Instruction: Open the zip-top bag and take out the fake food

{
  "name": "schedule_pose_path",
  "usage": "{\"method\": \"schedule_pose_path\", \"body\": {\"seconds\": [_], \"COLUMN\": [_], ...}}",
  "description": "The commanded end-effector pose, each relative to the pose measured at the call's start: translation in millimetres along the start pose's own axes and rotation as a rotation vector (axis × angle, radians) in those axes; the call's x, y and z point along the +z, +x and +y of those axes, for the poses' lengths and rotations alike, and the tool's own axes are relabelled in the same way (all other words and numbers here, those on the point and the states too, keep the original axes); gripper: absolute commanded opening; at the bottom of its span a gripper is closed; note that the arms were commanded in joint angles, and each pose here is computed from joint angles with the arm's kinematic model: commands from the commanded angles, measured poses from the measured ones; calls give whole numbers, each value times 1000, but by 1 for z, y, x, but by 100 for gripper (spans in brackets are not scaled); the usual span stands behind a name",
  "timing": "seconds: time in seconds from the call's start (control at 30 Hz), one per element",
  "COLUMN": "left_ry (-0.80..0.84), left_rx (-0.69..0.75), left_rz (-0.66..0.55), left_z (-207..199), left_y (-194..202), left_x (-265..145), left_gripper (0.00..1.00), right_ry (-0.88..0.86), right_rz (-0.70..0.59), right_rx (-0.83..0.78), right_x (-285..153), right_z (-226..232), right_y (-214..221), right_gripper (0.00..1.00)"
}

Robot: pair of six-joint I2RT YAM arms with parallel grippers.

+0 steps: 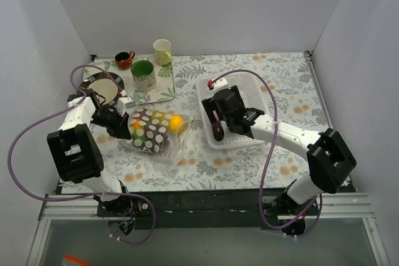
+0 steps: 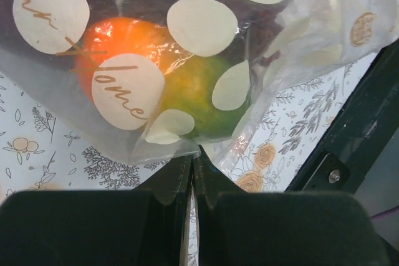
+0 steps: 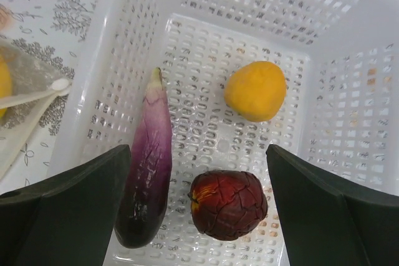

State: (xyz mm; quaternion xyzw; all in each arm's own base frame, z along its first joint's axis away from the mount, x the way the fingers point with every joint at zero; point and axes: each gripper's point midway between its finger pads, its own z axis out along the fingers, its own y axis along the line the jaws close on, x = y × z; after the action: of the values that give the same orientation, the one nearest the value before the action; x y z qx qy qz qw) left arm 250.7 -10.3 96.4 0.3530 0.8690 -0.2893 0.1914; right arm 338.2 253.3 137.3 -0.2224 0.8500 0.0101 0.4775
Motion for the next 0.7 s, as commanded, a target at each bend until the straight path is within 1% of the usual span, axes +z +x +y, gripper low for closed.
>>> {"method": "schedule_pose_path", "body": {"seconds": [0.0,0.03,0.07,0.13,0.17,0.2,0.27,0.3,0.33,0.4,0.47,0.57,0.63,0.67], "left_ry": [-84,-95,-113,-127,-143,-157,-160,-166,-161,-152,-153,-155,-151,-152], "left_rx": [28,21,18,10,5,4,-4,-4,-9,-9,0,6,7,10], "left_rz": [32,50,82,115,151,158,179,183,183,169,155,149,153,152], "left_z": [28,32,36,43,47,53,54,56,56,54,54,53,52,51], "left_y": [12,18,27,42,51,54,63,64,63,60,55,52,52,52], "left_x": [13,15,17,27,29,32,36,37,38,37,35,33,32,31], "left_gripper": [0,0,0,0,0,0,0,0,0,0,0,0,0,0], "right_ry": [-63,-104,-146,-191,-226,-246,-307,-333,-371,-440,-496,-521,-552,-560], "right_rz": [-206,-256,-279,-286,-288,-282,-257,-245,-226,-210,-175,-137,-125,-117], "right_rx": [-3,2,-42,-76,-93,-105,-132,-129,-145,-124,-107,-103,-106,-104], "right_x": [-40,-49,-58,-63,-68,-68,-65,-65,-62,-64,-61,-50,-46,-45], "right_z": [12,21,39,60,75,84,111,121,133,154,171,184,194,198], "right_y": [-67,-77,-80,-79,-79,-75,-63,-58,-49,-38,-23,-10,-8,-6], "right_gripper": [98,98,98,98,96,90,83,74,69,58,56,61,70,79]}}
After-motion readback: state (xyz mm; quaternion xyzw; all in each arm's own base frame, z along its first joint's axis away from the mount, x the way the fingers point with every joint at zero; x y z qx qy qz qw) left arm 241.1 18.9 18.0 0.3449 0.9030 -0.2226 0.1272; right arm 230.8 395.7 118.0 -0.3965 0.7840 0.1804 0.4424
